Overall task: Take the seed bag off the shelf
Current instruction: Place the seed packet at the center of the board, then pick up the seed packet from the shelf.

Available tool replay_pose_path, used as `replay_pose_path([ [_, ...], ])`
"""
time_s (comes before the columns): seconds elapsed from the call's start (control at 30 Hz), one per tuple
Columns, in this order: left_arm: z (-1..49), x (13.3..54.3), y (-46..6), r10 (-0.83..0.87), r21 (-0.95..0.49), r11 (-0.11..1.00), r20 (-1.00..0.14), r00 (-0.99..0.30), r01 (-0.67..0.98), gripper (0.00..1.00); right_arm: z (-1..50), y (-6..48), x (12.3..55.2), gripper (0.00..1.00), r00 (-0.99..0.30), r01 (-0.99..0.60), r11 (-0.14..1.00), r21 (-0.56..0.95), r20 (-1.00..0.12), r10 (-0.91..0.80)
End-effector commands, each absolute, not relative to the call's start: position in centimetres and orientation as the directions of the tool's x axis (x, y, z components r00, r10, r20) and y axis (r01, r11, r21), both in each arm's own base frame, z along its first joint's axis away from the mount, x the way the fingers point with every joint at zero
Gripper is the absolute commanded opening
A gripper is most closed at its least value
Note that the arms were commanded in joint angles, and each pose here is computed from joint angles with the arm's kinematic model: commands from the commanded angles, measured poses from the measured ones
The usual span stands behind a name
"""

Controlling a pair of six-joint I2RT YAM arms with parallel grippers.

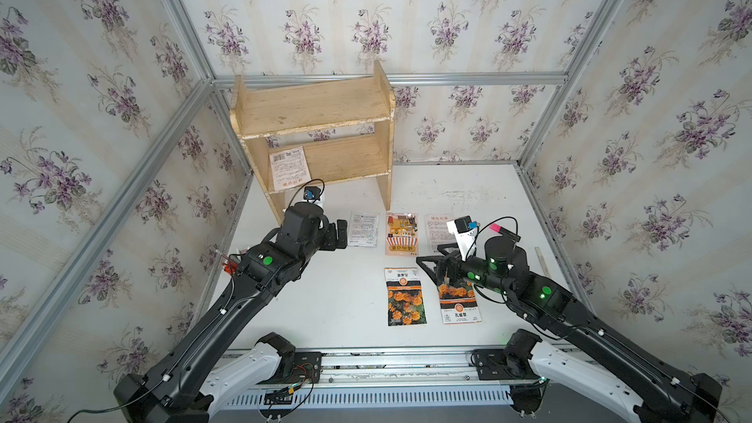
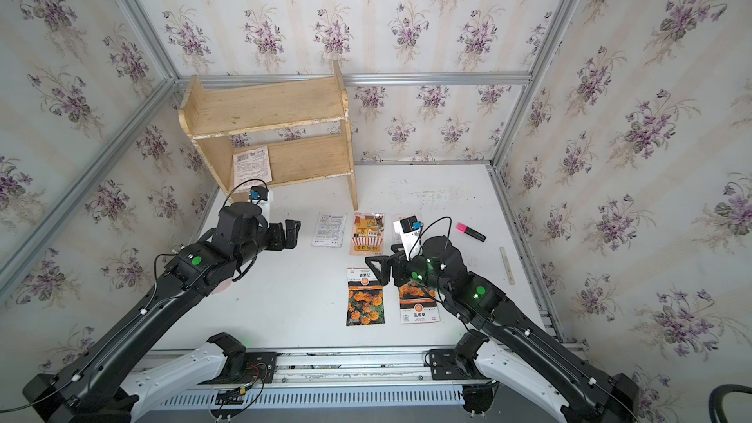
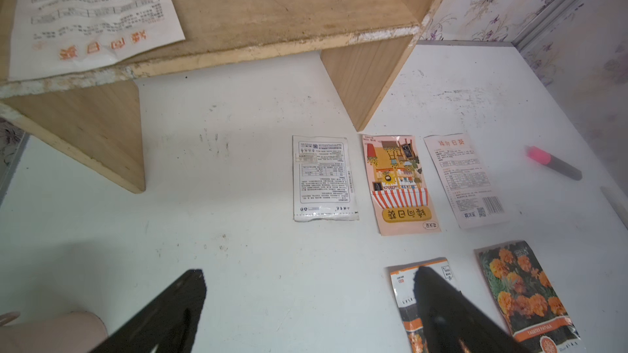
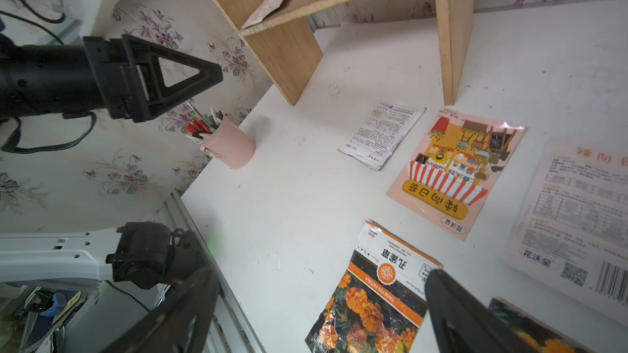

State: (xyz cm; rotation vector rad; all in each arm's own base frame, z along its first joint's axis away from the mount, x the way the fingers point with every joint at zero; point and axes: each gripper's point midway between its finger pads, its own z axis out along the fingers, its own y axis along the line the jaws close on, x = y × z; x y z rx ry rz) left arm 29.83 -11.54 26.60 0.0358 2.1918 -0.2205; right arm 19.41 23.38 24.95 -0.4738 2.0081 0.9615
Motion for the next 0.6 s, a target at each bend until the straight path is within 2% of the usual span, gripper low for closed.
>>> replay_pose_path([
  [0.0, 28.1, 31.9, -10.9, -0.040, -0.108, 0.990, -0.835, -0.548, 0.093, 1.00, 27.3, 23.4, 19.6, 1.00, -0.500, -0.669, 0.613, 0.422, -0.865, 0.050],
  [0.3, 27.8, 37.0, -8.6, -0.075, -0.117, 0.993, -0.800, -0.595, 0.033, 1.00, 31.2, 22.2, 20.2, 1.00, -0.367, -0.682, 0.640, 0.353, -0.923, 0.117],
  [0.57, 28.5, 41.6, -6.4, -0.077, -0.066, 0.997, -0.812, -0.579, -0.040, 1.00, 32.7, 21.4, 20.4, 1.00, -0.300, -0.682, 0.665, 0.303, -0.946, 0.123],
])
